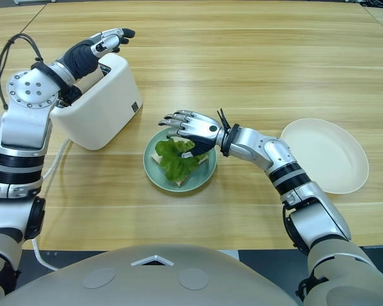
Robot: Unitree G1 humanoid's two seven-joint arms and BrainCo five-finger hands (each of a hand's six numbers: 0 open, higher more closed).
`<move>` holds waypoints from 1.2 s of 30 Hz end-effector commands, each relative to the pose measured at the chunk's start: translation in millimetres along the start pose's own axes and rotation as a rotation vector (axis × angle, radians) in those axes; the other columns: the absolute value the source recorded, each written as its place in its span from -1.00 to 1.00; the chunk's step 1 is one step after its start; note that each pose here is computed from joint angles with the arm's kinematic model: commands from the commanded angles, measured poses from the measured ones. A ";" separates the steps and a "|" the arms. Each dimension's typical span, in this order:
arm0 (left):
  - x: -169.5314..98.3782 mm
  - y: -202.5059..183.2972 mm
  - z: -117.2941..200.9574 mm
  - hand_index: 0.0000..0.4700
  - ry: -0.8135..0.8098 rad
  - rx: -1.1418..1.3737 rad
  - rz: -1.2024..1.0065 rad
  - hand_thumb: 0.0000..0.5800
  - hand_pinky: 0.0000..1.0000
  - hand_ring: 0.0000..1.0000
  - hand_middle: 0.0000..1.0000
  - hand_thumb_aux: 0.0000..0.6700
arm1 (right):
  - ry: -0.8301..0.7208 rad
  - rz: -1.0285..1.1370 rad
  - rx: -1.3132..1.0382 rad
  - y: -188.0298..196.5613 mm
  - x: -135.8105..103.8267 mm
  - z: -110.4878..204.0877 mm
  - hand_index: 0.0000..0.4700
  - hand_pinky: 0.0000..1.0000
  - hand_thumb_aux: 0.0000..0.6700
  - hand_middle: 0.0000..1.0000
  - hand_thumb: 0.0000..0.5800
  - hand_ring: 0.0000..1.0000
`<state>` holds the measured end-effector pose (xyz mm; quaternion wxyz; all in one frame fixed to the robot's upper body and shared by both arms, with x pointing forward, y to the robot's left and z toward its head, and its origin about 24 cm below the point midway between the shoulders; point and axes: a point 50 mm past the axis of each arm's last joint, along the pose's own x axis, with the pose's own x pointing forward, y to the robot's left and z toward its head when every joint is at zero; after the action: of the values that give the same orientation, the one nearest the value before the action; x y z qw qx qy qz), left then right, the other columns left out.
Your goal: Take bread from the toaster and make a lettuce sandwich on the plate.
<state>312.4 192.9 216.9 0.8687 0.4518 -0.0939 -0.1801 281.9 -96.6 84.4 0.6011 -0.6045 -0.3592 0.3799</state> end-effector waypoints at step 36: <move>-26.2 56.8 20.0 1.00 -0.092 0.053 0.383 1.00 -1.00 -1.00 -1.00 1.00 | 0.374 -0.310 -0.069 -55.2 -64.1 -58.5 -1.00 -1.00 -1.00 -1.00 -1.00 -1.00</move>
<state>294.7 225.6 283.8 0.8393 0.4896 -0.2351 0.0231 302.3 -172.6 133.6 0.6845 -0.6200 -0.3443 0.1689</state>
